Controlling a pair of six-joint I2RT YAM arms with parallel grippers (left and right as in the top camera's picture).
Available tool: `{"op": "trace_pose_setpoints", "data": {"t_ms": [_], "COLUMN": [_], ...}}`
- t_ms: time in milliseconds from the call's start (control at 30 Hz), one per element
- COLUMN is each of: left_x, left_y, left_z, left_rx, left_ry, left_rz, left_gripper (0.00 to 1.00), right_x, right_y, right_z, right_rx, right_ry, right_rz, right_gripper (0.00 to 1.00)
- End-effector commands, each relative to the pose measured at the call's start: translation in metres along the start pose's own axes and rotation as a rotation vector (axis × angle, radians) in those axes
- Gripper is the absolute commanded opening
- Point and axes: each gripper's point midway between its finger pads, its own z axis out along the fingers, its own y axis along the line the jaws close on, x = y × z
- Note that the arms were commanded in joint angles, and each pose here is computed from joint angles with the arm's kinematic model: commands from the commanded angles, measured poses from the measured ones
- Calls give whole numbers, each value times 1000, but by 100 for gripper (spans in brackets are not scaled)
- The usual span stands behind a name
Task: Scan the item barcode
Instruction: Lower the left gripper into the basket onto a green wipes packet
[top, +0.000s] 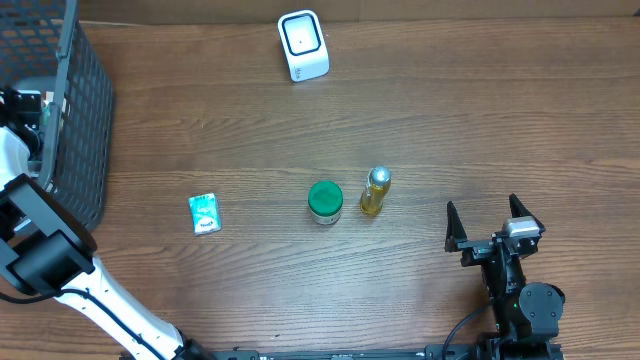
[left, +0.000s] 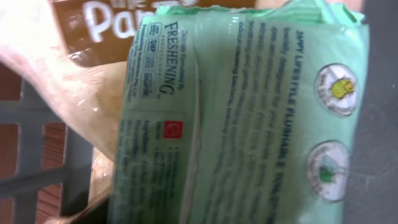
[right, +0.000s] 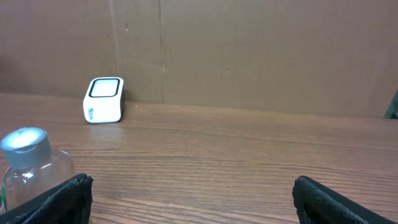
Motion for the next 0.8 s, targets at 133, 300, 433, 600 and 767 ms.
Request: {"op": "trace_pose_setpoints", "data": {"t_ms": [133,300,433,600,767], "left_x": [21,-9,-37,-70,-98], "left_y": [-9,7,24,37,40], "left_z": [11,-24,-69,-137,-213], "left_rx": [32,-3,-46,-91,-139], "left_ry": [69,-31,-132,-267,-402], "left_rz": [-31,-114,-173,-240,-244], "left_gripper": [34,35,37,40,40], "right_x": [3,3,3,3,3], "right_y": [-2,-2,-2,-2,-2], "right_z": [0,0,0,0,0], "right_rx": [10,10,10,10,10], "right_ry": [0,0,0,0,0], "right_rz": [-1,-1,-1,-1,-1], "right_gripper": [100,100,100,100,100]}}
